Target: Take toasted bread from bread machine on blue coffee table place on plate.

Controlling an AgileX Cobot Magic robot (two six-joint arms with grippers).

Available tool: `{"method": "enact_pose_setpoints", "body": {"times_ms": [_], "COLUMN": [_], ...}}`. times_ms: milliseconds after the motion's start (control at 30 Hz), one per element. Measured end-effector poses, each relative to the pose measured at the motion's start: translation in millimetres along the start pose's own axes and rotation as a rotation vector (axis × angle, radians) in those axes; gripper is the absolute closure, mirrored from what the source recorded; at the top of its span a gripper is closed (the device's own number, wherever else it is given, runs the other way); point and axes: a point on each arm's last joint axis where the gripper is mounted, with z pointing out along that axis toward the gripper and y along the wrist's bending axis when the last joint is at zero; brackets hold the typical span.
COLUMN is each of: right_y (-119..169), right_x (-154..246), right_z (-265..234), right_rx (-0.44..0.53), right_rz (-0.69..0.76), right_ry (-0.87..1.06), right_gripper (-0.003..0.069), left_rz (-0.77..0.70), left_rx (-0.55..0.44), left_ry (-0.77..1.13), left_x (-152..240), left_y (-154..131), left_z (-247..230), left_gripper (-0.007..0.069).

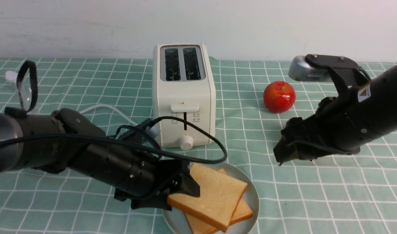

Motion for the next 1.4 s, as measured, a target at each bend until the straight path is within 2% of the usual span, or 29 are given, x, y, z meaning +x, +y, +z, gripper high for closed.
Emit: {"method": "enact_pose_setpoints", "body": {"times_ms": [67,167,233,300,400,467,600,633,667,733,767,867,1000,1133,1233,1267,1367,1400], "right_y": [0,0,-3,-8,-21,-23,-20,-20,-21,-23,-24,-33,-41,-49,-53,-55,-57,-58], "right_x": [0,0,0,0,1,5,33,32,49,65,68,103,133,161,172,178,183,185], "right_z": [0,0,0,-1,-11,-20,-49,-49,-58,-62,-61,-58,-50,-38,-31,-26,-21,-19], "right_rx": [-0.005,0.001,0.031,0.077,0.152,0.170,0.156,0.155,0.142,0.133,0.134,0.123,0.099,0.091,0.093,0.097,0.102,0.104], "right_rz": [0.004,-0.001,-0.024,-0.046,0.031,0.055,0.054,0.053,0.045,0.028,0.028,-0.007,-0.021,-0.027,-0.026,-0.024,-0.022,-0.020], "right_ry": [0.000,0.000,0.000,0.004,-0.018,-0.052,-0.204,-0.212,-0.295,-0.410,-0.408,-0.612,-0.775,-0.842,-0.837,-0.821,-0.801,-0.787], "right_gripper": [0.0194,0.0237,0.0311,0.0391,0.0597,0.0657,0.0678,0.0678,0.0678,0.0678,0.0678,0.0678,0.0678,0.0677,0.0676,0.0675,0.0673,0.0673], "left_rz": [0.009,0.027,0.037,0.055,0.116,0.148,0.179,0.182,0.178,0.163,0.156,0.055,-0.011,-0.048,-0.020,0.028,0.136,0.222], "left_rx": [-0.037,-0.050,-0.041,-0.017,0.060,0.083,0.097,0.099,0.101,0.102,0.100,0.130,0.191,0.328,0.391,0.411,0.376,0.324], "left_ry": [-0.002,0.009,0.028,0.039,0.080,0.086,0.058,0.048,0.025,-0.008,-0.007,-0.041,-0.049,-0.100,-0.165,-0.248,-0.412,-0.532], "left_x": [1,3,6,11,32,44,76,79,91,105,108,142,177,203,210,211,205,198], "left_y": [2,-1,-6,-14,-33,-35,-28,-28,-24,-17,-15,4,23,29,28,28,31,34], "left_z": [-4,-11,-23,-38,-71,-82,-101,-103,-109,-114,-113,-115,-114,-119,-127,-132,-138,-143], "left_gripper": [-0.0028,-0.0030,-0.0007,0.0035,0.0175,0.0253,0.0473,0.0494,0.0576,0.0639,0.0639,0.0639,0.0639,0.0639,0.0639,0.0639,0.0639,0.0639]}}
